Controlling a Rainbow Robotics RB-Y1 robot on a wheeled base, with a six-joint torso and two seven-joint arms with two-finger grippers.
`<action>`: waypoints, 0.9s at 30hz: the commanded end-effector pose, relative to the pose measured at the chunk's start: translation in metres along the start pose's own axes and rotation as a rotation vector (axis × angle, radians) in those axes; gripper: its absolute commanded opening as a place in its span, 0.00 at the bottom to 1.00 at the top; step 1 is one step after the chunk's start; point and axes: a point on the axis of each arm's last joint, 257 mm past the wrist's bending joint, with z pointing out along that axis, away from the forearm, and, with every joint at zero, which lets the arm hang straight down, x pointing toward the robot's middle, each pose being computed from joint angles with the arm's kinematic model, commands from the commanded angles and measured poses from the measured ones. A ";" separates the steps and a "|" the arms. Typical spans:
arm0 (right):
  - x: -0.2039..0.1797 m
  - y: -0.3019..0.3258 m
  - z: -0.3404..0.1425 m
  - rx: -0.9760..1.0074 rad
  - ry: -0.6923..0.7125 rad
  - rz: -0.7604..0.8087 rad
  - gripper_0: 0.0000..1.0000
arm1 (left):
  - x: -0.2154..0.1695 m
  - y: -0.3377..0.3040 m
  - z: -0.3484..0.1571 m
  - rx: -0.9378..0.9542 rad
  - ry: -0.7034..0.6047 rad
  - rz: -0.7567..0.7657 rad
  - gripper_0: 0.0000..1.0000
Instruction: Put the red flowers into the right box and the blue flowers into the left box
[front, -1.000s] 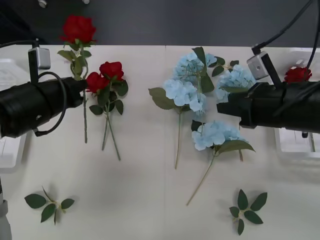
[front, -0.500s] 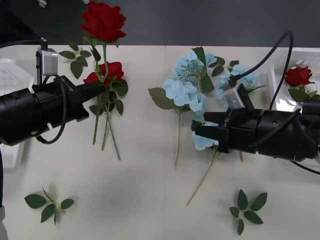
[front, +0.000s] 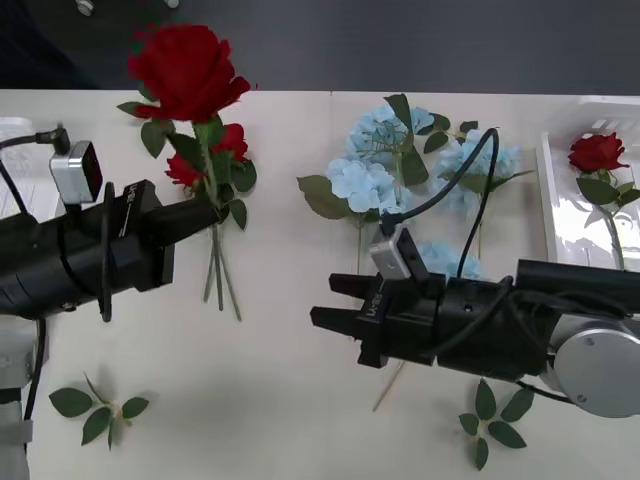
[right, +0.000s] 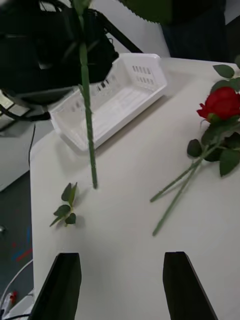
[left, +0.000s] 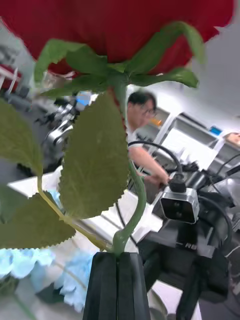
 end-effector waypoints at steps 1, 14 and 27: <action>-0.031 0.020 0.015 -0.042 -0.072 -0.061 0.48 | 0.010 -0.014 0.003 0.103 -0.014 -0.010 0.00; -0.037 0.005 0.062 -0.037 -0.092 -0.088 0.48 | 0.008 -0.030 0.026 0.245 -0.078 -0.067 0.00; -0.048 0.016 0.070 -0.089 -0.083 -0.073 0.48 | 0.005 -0.031 0.047 0.254 -0.107 -0.068 0.00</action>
